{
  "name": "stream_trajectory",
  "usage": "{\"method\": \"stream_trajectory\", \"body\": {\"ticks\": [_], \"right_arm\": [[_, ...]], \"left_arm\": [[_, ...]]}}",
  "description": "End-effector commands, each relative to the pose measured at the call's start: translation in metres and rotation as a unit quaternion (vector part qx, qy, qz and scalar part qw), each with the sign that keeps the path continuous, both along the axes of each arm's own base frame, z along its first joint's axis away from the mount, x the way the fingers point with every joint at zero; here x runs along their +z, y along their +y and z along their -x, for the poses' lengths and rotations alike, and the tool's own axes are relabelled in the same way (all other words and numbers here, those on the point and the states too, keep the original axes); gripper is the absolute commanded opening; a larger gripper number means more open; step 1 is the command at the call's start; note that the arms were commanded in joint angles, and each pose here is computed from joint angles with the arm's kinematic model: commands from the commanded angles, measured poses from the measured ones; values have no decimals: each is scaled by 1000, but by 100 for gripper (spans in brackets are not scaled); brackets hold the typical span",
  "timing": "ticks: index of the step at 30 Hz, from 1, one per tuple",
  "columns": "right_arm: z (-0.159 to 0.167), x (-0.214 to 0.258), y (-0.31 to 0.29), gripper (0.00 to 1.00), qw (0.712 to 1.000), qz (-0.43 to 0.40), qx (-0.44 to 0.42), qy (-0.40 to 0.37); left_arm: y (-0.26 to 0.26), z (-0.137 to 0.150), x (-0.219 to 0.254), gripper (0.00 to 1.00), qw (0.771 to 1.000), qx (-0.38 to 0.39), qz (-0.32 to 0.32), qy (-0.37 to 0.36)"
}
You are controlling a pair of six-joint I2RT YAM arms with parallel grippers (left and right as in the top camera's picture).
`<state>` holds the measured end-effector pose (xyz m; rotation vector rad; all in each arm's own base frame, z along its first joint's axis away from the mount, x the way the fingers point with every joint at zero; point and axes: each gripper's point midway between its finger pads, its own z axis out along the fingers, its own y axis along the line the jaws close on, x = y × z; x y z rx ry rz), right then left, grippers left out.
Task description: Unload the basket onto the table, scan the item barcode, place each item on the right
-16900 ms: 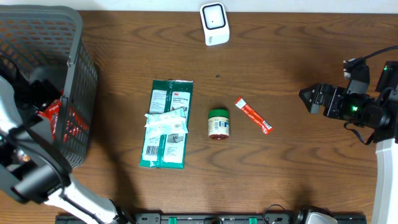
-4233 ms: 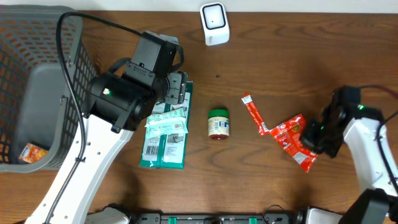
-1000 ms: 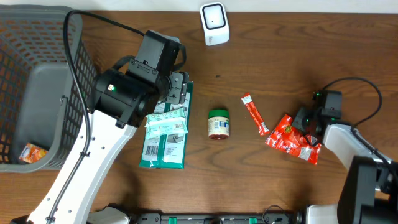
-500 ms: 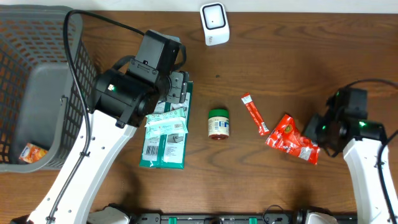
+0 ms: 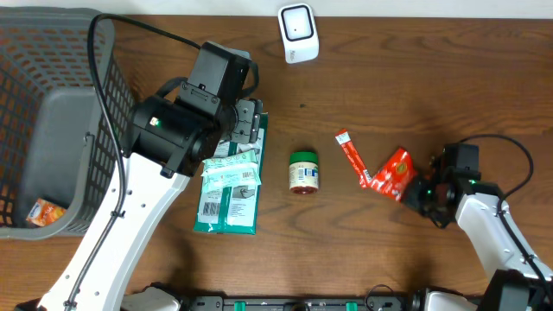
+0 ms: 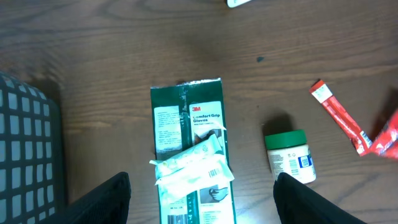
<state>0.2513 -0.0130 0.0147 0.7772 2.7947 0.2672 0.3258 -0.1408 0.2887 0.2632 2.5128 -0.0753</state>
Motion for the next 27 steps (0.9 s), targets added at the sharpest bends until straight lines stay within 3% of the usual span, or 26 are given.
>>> {"method": "stream_trajectory", "body": {"ticks": [1,6,13,19,23,27], "right_arm": [[-13,-9,5,1,997,-30,-69,-25],[-47,5,12,1,988,-70,-93,-100],[-83,60,43,1,965,-173,-23,-195],[-115,100,6,3,959,-67,18,-275],[-113,82,-32,5,968,36,-25,-247],[-114,58,-45,7,973,64,-41,-217]], "left_arm": [[0,-2,0,74,1000,7,2,0],[0,-2,0,74,1000,7,2,0],[0,-2,0,73,1000,7,2,-1],[0,-2,0,74,1000,7,2,-1],[0,-2,0,74,1000,7,2,0],[0,-2,0,74,1000,7,2,0]]}}
